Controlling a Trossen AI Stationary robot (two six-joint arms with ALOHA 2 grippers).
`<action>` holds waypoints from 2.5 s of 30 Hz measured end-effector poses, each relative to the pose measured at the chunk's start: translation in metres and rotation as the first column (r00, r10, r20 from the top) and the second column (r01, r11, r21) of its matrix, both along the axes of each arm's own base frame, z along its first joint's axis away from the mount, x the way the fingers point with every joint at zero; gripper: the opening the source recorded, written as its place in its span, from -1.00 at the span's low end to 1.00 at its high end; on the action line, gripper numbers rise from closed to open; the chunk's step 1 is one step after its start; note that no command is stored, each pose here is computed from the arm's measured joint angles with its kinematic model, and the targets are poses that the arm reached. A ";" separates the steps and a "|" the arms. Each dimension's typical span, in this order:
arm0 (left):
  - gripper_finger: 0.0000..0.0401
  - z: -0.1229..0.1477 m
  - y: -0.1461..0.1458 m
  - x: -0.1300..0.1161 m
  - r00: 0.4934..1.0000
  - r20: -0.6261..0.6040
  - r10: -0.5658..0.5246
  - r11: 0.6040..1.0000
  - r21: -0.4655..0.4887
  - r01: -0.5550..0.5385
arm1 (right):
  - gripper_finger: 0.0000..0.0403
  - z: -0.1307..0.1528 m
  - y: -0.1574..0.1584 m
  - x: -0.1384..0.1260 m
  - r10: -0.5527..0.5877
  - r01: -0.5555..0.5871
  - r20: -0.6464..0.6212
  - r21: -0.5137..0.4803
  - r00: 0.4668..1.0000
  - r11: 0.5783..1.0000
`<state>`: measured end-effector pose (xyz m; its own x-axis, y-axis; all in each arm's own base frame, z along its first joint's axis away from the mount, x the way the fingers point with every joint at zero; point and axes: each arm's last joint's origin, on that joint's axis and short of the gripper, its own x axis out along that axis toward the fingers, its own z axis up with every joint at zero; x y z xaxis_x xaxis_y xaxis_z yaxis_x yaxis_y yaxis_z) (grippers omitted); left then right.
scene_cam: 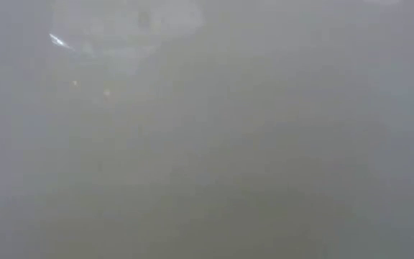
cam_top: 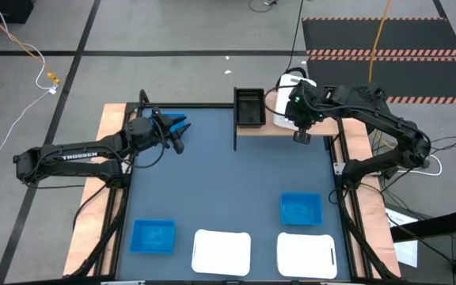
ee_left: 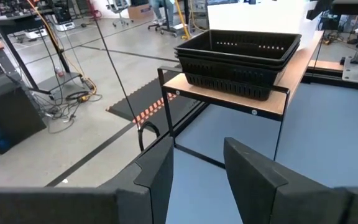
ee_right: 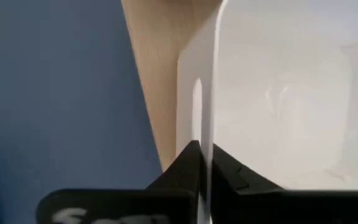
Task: Stack baskets on shelf by color
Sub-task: Put the top white bin into the shelf, then stack the right white bin on top of the white bin into the shelf
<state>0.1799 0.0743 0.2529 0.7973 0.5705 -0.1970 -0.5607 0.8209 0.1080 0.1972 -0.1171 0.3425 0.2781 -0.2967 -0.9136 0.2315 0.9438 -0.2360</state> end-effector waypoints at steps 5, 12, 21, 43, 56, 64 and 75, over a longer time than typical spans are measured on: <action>-0.28 0.000 0.000 0.000 1.000 0.000 0.000 1.000 0.000 0.000 | -0.94 0.001 0.001 0.004 0.039 -0.043 0.070 0.057 0.997 0.997; -0.28 -0.001 0.000 0.000 1.000 -0.006 0.000 1.000 -0.003 0.000 | -0.96 0.002 0.002 0.008 0.161 -0.165 0.100 0.038 0.982 0.986; -0.28 -0.001 0.000 0.000 1.000 -0.007 0.001 1.000 -0.005 -0.001 | -0.98 -0.007 0.000 0.011 0.255 -0.255 0.072 -0.003 0.964 0.967; -0.28 -0.002 0.000 0.000 1.000 -0.021 0.000 1.000 -0.009 0.000 | -0.53 0.015 0.009 -0.007 0.211 -0.179 0.213 -0.158 0.954 0.971; -0.28 -0.001 0.000 0.000 0.998 -0.065 -0.025 0.997 0.073 0.030 | -0.50 0.018 0.076 -0.017 0.362 -0.412 0.509 -0.017 0.781 0.911; -0.28 0.000 0.000 0.000 0.994 -0.103 -0.036 0.990 0.132 0.050 | -0.50 -0.049 0.136 0.008 0.492 -0.554 0.408 0.042 0.769 0.831; -0.28 0.002 0.000 0.001 0.992 -0.119 -0.043 0.979 0.195 0.066 | -0.50 -0.053 0.202 0.026 0.710 -0.767 0.363 0.019 0.603 0.642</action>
<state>0.1805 0.0742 0.2551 0.8071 0.5636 -0.1758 -0.4904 0.8058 0.3320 0.2235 0.0848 0.2899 0.5957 0.2716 -0.7559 -0.5322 0.8383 -0.1182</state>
